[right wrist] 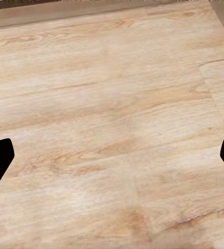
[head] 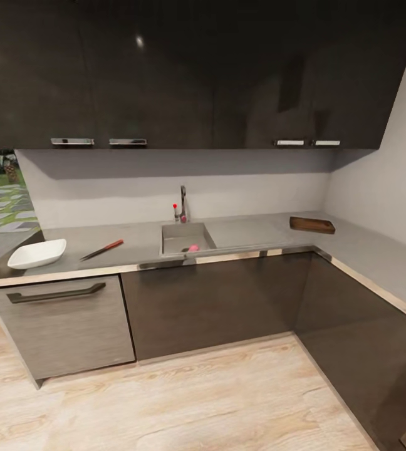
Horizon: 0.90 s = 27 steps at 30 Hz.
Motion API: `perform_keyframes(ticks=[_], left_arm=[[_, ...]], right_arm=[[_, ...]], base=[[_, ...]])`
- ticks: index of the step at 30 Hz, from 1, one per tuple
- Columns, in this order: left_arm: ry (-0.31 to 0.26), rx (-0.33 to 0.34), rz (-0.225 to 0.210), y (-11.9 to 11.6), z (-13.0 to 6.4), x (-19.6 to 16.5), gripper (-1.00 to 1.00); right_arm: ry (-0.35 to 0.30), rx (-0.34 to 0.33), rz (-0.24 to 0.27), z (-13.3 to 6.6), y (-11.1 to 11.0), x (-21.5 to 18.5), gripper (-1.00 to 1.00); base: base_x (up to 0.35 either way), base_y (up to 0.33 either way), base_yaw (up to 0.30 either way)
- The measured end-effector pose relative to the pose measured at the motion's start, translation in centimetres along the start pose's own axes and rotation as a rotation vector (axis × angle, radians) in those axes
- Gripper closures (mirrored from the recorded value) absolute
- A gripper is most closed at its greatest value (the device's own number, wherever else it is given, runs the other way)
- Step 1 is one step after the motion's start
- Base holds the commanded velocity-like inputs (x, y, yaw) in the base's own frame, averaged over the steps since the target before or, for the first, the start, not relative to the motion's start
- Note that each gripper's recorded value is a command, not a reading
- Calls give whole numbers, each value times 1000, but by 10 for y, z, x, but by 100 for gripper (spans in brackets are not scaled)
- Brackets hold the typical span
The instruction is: In the kitchen, take the Vidalia onion out of the sink, dice it on the chopping board with the paring knife, put the diced onion into the bowl on the countertop, then place both the paring knife and the chopping board into the sink.
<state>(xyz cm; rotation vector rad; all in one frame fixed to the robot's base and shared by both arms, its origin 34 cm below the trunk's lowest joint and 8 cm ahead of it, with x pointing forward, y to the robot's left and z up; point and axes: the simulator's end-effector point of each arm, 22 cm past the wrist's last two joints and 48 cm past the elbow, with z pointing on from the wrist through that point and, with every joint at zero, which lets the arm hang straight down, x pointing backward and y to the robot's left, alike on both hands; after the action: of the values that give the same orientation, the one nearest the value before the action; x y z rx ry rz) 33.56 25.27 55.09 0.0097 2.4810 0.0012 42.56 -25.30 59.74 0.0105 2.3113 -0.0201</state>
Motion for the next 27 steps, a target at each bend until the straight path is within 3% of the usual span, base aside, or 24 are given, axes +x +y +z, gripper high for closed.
perform_keyframes(ticks=[27], left_arm=[[1,0,0,0,-31,-20,-100]], right_arm=[[1,0,0,-27,0,-25,-100]], base=[[0,0,0]])
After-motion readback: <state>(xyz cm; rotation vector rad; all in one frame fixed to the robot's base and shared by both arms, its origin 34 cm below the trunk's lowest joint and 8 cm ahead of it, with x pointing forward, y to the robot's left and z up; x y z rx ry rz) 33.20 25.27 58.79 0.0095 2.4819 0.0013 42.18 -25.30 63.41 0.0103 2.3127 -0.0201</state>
